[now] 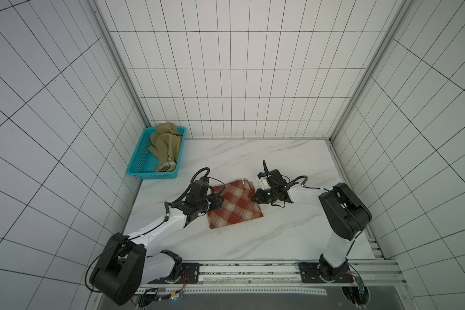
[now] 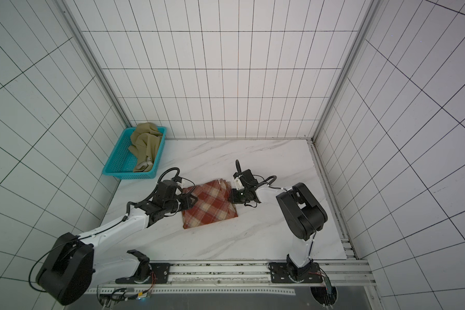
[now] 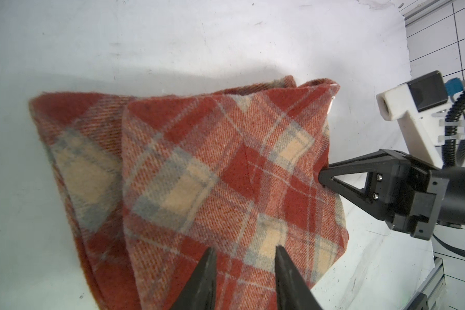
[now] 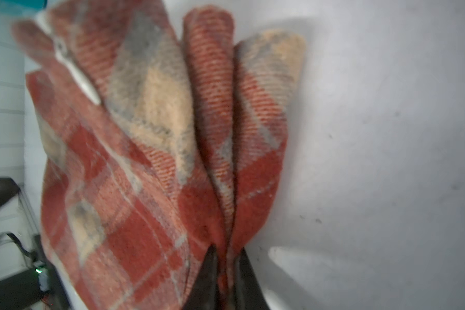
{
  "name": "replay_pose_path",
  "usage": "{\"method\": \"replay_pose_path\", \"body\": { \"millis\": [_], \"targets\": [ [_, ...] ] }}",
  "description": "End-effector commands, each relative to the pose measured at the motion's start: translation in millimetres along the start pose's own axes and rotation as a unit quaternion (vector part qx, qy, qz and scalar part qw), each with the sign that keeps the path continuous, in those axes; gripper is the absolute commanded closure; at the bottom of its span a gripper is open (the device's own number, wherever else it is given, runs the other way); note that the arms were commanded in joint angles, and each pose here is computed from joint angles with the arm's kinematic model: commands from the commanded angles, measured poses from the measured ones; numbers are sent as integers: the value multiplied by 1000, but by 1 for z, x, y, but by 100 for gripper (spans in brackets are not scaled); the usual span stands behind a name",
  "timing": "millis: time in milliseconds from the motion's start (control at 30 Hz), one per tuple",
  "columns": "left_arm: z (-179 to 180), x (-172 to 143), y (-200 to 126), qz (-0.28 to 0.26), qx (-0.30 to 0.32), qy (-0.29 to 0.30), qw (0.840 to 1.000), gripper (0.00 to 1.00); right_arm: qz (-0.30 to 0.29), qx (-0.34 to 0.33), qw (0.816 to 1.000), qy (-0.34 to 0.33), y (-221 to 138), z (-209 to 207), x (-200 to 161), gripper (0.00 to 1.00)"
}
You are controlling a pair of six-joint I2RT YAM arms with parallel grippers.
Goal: Fold and stack skirts
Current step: Move the skirt to the top-right of the table.
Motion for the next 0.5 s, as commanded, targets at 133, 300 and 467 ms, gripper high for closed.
{"method": "replay_pose_path", "body": {
  "millis": [133, 300, 467],
  "targets": [
    [-4, 14, 0, -6, -4, 12, 1000, 63, -59, 14, 998, 11, -23, 8, 41, 100],
    [-5, 17, 1, -4, -8, 18, 1000, 63, -87, 1, 995, 41, -52, -21, 60, 100],
    [-6, 20, 4, 1, -13, 24, 1000, 63, -111, -40, 991, 70, -79, -62, 76, 100]
  ]
}}
Point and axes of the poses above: each gripper's point midway between its finger pads, its own y axis out along the fingers, its own z axis along the line the jaws close on, x = y × z, the point moved 7 cm from there along -y, back along the fingers, and after that the axes turned 12 degrees about y, right-handed, at the moved point
